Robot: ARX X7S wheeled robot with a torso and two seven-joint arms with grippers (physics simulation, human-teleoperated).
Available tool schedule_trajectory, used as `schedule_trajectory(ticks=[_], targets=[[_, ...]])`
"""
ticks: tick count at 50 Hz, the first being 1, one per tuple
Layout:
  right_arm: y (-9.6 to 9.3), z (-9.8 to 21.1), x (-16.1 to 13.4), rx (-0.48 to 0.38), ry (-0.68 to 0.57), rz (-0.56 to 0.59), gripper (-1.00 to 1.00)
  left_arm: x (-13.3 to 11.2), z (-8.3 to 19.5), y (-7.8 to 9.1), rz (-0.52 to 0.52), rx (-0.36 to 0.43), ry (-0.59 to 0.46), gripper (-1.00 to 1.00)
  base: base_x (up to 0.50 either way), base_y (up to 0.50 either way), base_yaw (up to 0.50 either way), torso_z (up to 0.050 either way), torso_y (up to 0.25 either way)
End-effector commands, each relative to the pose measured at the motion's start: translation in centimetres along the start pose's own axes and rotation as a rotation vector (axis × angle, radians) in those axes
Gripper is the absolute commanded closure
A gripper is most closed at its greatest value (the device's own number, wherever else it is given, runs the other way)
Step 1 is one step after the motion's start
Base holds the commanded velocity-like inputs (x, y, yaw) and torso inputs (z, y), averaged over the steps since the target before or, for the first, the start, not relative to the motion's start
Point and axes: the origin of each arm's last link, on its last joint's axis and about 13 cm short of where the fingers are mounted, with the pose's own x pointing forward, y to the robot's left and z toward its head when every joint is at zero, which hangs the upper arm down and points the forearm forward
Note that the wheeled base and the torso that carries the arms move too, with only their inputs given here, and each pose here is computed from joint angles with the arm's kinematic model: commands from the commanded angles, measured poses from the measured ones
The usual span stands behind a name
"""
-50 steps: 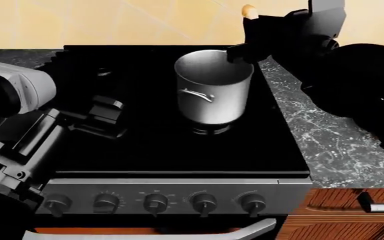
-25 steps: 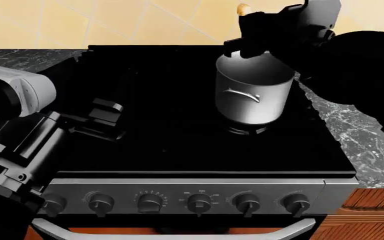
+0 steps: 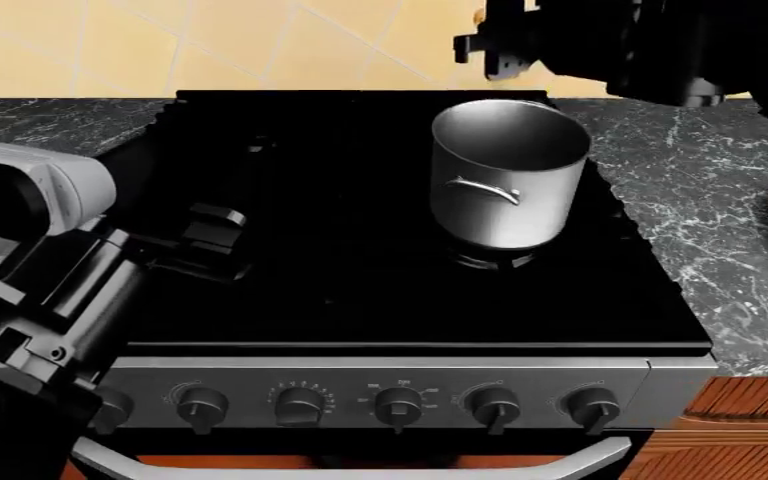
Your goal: Frozen meat rests on a plate on the counter. Retrieve the meat and place it in a pot on a burner. Then turn the burner on.
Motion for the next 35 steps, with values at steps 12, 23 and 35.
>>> schedule_trajectory(ticks=[12,23,35], targets=[[-2.5,0.1,2.5,0.008,0.192,-0.013,1.0,0.3,-0.6,0.3,0.008,-0.035,-0.001,-1.0,0.0,0.0,0.0,0.0,0.0],[-2.6,-0.3,3.1,-0.01,0.246,0.012,1.0,0.1,-0.7,0.5,0.018,-0.04,-0.002,-1.0,0.0,0.0,0.0,0.0,0.0],[-2.8,-1.1,3.4,-0.022,0.281,0.012,1.0,0.0,-0.7,0.4,0.025,-0.04,0.0,-1.0,0.0,0.0,0.0,0.0,0.0]])
